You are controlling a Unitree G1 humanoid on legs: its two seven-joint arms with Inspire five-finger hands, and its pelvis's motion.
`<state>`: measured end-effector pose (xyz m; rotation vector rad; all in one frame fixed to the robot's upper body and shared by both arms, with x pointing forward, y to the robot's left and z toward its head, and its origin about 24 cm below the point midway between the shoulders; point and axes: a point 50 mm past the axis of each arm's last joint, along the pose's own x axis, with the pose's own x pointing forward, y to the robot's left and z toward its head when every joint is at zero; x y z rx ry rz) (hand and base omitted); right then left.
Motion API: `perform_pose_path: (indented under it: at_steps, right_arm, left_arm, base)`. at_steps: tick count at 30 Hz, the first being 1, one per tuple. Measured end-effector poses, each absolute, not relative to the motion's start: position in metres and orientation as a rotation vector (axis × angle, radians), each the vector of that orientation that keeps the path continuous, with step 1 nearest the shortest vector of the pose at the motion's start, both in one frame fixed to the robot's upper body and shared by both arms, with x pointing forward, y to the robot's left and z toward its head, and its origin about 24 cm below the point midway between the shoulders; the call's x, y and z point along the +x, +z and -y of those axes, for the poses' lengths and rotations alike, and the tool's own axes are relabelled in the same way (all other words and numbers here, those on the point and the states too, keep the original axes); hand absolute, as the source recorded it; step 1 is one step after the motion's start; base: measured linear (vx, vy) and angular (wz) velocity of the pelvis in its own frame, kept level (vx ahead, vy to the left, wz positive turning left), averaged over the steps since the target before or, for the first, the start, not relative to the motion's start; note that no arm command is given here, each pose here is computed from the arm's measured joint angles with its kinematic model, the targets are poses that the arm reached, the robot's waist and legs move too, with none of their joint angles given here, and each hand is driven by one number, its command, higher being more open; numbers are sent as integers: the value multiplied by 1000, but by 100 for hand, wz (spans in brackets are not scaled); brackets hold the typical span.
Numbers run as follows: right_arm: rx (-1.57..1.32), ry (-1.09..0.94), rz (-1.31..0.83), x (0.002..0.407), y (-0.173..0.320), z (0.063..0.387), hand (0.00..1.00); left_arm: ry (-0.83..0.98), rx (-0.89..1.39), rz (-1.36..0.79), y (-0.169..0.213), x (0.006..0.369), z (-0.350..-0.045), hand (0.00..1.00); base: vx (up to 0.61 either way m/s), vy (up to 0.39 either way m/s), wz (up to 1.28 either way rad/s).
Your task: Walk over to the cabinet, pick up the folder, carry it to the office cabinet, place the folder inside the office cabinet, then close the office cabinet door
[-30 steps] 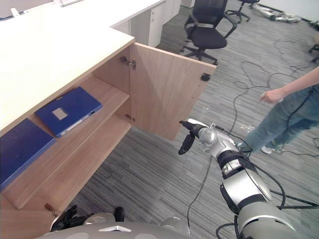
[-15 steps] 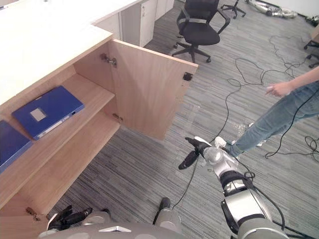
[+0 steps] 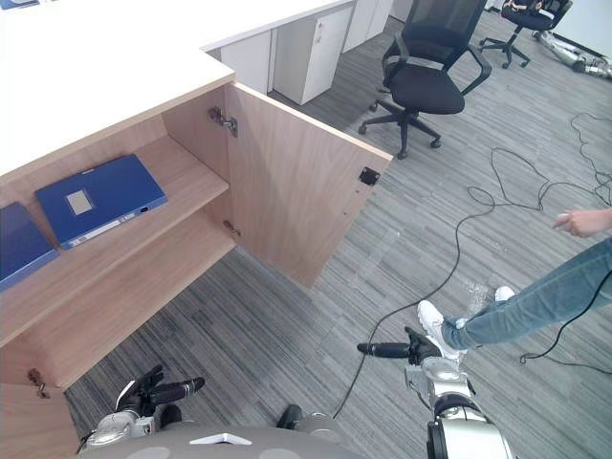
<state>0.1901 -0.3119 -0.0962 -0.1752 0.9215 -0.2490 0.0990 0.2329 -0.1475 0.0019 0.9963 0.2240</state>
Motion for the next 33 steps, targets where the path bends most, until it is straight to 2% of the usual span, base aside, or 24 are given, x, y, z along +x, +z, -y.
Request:
perform_pose_path:
  at_steps: [6,12,17,22,26,29,33]
  right_arm:
    - [-84,-345,-802,223,-77,311,100]
    - [20,-481,-472,305,10,329,100]
    - [71,-558,-275,328,73,356,100]
    - [74,-560,-228,336,88,355,100]
    - [123,-502,-235,350,82,328,100]
    - [177,-460,-270,353,65,306,100]
    - [201,-437,-276,354,59,297,100]
  left_arm:
    - [182,47,-1007,-148,99,-230,100]
    - [238,31,-1006,-149,96,-231,100]
    - [322,-20,-1009,-149,87,-237,100]
    - [438,-143,-1030,-154,65,-233,100]
    - [444,-222,-1011,-157,67,-216,100]
    - [449,-219,-1008,-156,68,-218,100]
    - [435,-216,-1022,-158,66,-211,100]
  base:
    - [-80,107,-16]
    - [-55,30,1]
    - [-29,-37,11]
    - [0,-58,-5]
    - [25,130,-37]
    - [132,105,-28]
    - [146,85,14]
